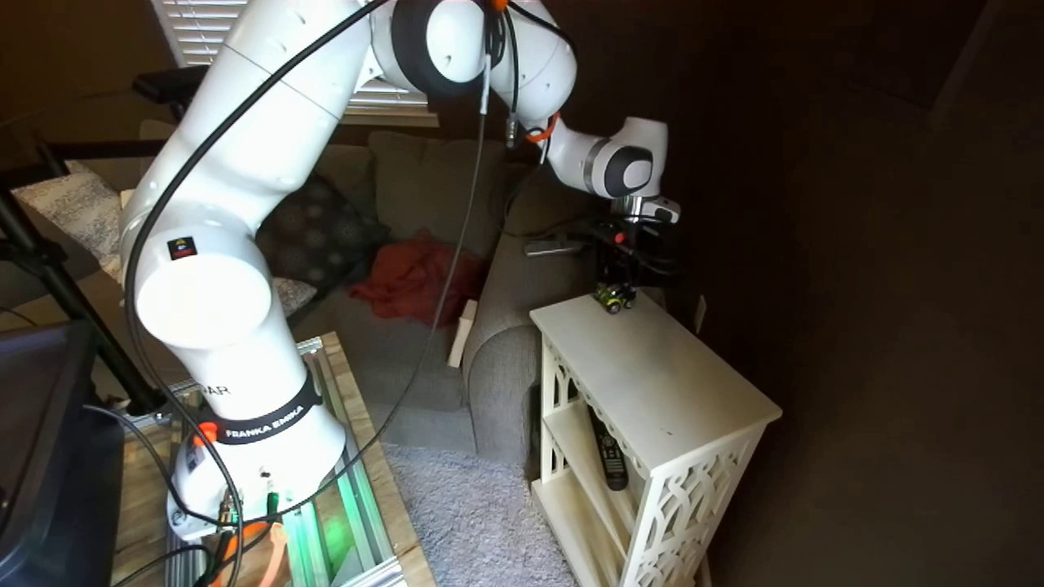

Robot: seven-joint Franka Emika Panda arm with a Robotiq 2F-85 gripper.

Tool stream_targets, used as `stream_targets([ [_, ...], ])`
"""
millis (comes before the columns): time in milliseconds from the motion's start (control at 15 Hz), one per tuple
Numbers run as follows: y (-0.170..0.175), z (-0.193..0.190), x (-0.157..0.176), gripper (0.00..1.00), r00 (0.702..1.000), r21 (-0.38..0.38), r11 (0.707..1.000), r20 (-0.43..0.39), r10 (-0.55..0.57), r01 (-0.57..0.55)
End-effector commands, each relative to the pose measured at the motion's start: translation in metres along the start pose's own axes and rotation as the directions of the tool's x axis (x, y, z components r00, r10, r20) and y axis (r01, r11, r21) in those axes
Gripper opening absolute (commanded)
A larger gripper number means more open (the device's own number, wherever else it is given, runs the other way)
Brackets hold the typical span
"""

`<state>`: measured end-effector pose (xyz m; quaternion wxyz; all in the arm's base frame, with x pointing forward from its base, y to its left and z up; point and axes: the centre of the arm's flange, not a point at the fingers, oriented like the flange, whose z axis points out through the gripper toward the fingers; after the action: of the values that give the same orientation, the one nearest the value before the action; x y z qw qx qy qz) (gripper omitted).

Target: Move the toy car to the left and put the remote on the stand

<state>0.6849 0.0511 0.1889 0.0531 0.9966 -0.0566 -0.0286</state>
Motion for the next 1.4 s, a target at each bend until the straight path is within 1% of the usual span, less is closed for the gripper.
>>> stream_targets([
  [0,-0.014,-0.02,-0.004,1.0,0.998,0.013,0.998,0.018,-0.055,0.055],
  [200,-0.037,-0.053,-0.025,1.0,0.993,0.037,0.993,0.027,-0.117,0.116],
  [267,-0.05,-0.065,-0.032,1.0,0.987,0.039,0.986,0.02,-0.162,0.161],
  [333,-0.062,-0.075,-0.037,1.0,0.978,0.023,0.978,0.017,-0.209,0.209],
  [400,-0.076,-0.088,-0.041,1.0,0.961,0.008,0.962,0.043,-0.274,0.274],
  [533,-0.109,-0.109,-0.049,1.0,0.928,0.031,0.931,0.083,-0.364,0.363],
  [600,-0.125,-0.118,-0.054,1.0,0.908,0.029,0.914,0.11,-0.405,0.404],
  [667,-0.143,-0.124,-0.058,1.0,0.884,0.047,0.894,0.133,-0.447,0.445],
  [800,-0.18,-0.129,-0.061,1.0,0.833,0.112,0.85,0.17,-0.527,0.515],
  [867,-0.155,-0.123,-0.074,1.0,0.879,0.072,0.889,0.132,-0.458,0.452],
  [933,-0.168,-0.127,-0.079,1.0,0.861,0.082,0.873,0.141,-0.488,0.481],
  [1000,-0.176,-0.129,-0.082,1.0,0.852,0.086,0.864,0.146,-0.503,0.496],
  [1133,-0.178,-0.127,-0.08,1.0,0.845,0.09,0.858,0.148,-0.514,0.506],
  [1267,-0.175,-0.123,-0.077,1.0,0.843,0.093,0.857,0.151,-0.516,0.507],
  [1333,-0.175,-0.12,-0.079,1.0,0.861,0.099,0.879,0.177,-0.477,0.466],
])
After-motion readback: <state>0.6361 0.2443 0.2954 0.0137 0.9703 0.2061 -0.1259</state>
